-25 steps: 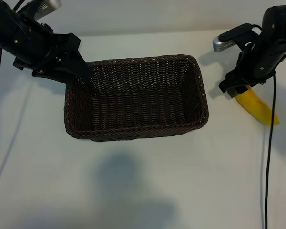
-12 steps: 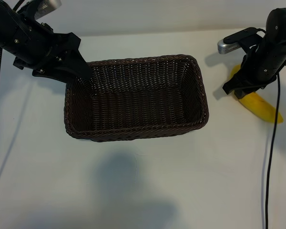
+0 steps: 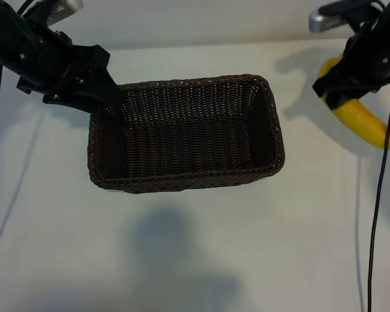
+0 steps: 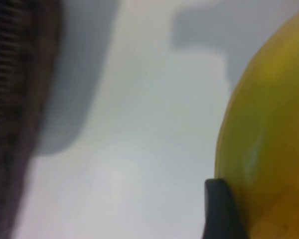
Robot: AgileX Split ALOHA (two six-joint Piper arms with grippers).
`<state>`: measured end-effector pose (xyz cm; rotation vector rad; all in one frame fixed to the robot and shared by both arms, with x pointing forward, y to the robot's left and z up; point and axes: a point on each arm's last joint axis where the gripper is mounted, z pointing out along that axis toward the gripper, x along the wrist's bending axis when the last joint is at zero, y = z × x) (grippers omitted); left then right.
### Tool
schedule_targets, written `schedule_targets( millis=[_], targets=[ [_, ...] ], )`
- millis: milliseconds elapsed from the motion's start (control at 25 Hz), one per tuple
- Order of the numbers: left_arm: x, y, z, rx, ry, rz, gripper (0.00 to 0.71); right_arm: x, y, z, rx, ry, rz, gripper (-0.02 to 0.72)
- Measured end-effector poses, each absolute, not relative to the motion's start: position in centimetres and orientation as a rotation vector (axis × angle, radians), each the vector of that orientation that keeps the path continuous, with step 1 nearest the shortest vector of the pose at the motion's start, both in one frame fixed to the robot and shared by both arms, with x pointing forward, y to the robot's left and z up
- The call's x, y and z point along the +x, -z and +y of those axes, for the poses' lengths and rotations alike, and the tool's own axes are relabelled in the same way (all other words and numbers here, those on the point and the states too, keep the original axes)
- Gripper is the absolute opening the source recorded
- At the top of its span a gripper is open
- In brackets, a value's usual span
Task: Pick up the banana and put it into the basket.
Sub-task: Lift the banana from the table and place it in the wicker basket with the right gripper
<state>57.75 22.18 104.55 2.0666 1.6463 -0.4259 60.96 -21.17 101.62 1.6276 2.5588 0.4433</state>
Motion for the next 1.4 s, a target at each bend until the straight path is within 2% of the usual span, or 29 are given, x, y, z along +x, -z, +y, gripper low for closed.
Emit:
schedule_targets(
  millis=[360,560,800,920,1160,1400],
  targets=[
    [57.7,-104.5,22.2,2.075,0.434,1.646,0.520,57.4,-109.7,-18.9,1.545,-0.919,2.596,0.413],
    [57.5,-104.5,22.2,2.086,0.455,1.645,0.520,55.5,-110.7,-14.4,1.385,-1.034,2.698,0.413],
    [57.5,-104.5,22.2,2.086,0.459,1.647,0.520,53.7,-110.0,-9.1,1.210,-1.084,2.783,0.413],
    [57.5,-104.5,22.2,2.083,0.460,1.651,0.520,54.3,-108.2,-7.5,1.212,-1.070,2.800,0.413],
    [57.5,-104.5,22.2,2.078,0.463,1.659,0.520,56.4,-104.1,-6.2,1.312,-1.014,2.785,0.413],
    [57.5,-104.5,22.2,2.078,0.464,1.660,0.520,57.1,-102.9,-6.0,1.353,-1.003,2.763,0.413]
  ],
)
